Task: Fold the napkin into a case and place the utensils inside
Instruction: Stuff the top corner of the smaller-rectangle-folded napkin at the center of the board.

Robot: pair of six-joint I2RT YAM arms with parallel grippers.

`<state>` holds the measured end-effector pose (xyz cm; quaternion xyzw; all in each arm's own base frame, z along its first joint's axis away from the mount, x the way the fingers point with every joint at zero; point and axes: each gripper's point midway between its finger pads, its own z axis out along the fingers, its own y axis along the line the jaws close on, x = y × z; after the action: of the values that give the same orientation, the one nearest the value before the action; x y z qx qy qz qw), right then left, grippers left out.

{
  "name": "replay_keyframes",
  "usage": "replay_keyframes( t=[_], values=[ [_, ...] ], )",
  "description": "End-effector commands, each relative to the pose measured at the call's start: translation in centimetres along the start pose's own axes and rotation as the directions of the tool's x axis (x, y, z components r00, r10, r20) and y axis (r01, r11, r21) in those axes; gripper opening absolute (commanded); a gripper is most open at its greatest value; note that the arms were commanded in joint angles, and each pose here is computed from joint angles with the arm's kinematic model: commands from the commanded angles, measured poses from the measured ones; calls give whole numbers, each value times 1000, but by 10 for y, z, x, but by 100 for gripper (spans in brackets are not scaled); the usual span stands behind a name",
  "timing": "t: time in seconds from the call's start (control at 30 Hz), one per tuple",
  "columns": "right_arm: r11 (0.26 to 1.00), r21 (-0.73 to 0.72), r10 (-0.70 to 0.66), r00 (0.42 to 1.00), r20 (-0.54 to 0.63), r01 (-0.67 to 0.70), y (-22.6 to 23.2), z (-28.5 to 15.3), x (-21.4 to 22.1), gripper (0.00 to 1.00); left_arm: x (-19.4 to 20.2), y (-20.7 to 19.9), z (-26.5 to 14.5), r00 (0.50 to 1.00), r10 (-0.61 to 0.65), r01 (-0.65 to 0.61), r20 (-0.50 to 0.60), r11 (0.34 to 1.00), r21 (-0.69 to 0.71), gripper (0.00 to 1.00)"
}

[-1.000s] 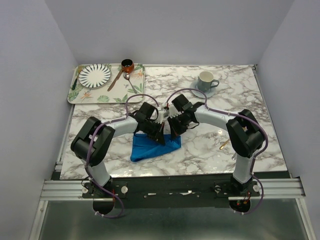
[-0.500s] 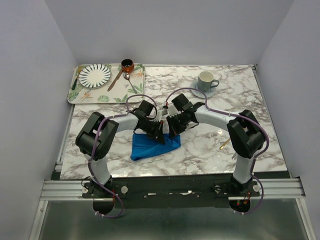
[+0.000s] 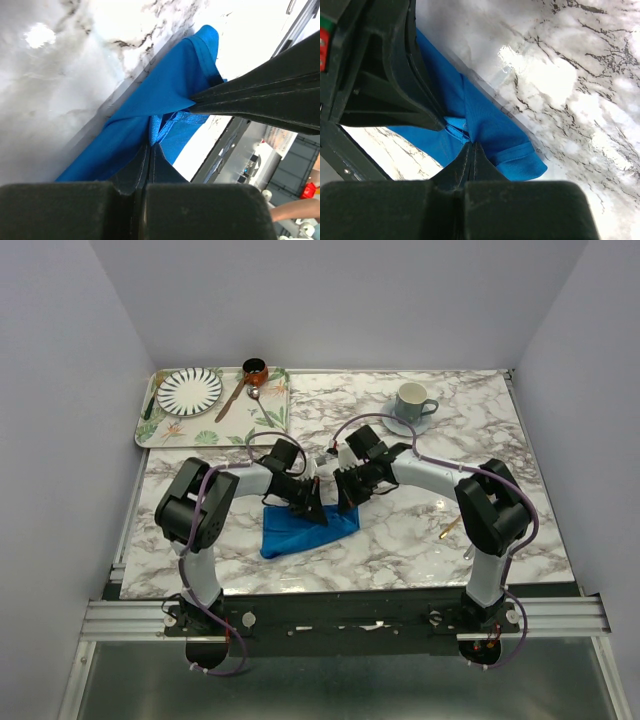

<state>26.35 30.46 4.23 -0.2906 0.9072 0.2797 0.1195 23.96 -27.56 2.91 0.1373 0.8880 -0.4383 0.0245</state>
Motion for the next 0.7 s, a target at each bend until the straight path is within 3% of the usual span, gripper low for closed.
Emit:
replay_keyframes(
  t=[0.0,0.23,0.67],
  values=[
    [999,-42,-16,999,31,18,7,-6,-5,0,-9,-4,-1,1000,-28,27,8,998,48,0],
    [997,-65,-29,999,20,30,9,-2,-5,1,-25,-15,-3,999,-42,40,17,996,74,0],
    [999,-38,-26,999,18,27,0,3,-11,1,-36,7,2,989,-150,150,-8,986,66,0]
  ],
)
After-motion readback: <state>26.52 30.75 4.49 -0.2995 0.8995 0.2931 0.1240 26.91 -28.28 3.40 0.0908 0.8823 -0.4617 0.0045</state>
